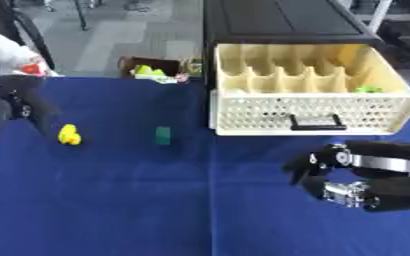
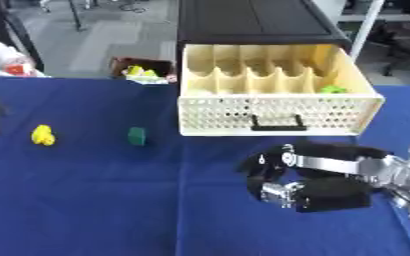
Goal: Pick up objects from table and place into drawer.
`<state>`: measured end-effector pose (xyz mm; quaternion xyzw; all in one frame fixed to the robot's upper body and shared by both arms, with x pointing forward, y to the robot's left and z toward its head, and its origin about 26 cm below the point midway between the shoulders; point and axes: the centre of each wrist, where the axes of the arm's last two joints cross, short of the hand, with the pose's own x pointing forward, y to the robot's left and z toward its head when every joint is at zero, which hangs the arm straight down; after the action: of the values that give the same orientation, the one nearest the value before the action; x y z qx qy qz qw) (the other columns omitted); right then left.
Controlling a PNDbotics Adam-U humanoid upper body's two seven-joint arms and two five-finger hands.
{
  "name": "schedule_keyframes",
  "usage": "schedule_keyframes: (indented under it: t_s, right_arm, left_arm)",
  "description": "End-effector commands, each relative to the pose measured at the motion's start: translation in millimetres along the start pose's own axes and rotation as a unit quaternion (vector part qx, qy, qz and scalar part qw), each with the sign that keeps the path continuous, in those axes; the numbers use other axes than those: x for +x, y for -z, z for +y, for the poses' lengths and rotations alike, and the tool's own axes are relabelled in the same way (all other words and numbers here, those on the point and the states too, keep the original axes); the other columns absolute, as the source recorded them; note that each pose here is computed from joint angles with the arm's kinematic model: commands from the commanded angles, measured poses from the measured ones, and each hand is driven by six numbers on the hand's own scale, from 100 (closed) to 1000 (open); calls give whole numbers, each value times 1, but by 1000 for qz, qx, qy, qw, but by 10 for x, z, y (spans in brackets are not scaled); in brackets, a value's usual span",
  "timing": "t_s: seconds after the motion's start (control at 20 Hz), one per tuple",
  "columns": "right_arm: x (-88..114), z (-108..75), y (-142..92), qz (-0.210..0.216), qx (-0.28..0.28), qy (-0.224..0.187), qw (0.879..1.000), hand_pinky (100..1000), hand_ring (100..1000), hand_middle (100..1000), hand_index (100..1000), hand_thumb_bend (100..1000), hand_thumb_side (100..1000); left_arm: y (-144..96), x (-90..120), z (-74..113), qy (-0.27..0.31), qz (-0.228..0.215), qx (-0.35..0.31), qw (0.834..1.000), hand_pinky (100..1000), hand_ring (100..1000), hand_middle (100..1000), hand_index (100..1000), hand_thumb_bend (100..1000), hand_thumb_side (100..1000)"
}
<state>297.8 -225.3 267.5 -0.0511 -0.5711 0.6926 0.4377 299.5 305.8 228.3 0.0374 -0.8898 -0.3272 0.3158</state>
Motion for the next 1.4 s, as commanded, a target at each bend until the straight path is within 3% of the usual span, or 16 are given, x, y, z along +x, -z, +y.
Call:
schedule_keyframes:
  t_s: [0.05,0.8,1.4]
  right_arm:
    - [28,-143,-36,26,-2,-9,1000,814,754,768,934,100,1000]
    - [-126,-526,-81,98,16,-30,995,779,741,757,908,100,1000]
    - [-186,-756,-31,102,50,-25,993,790,740,754,911,100,1000]
  left_arm:
    - [5,64,55,16,-5,0,1000,475,639,539,836,100,839]
    - [-63,30,35,21,17,3,1000,472,638,537,834,100,867]
    - [-97,12,19,21,29,6,999,485,638,536,834,100,879]
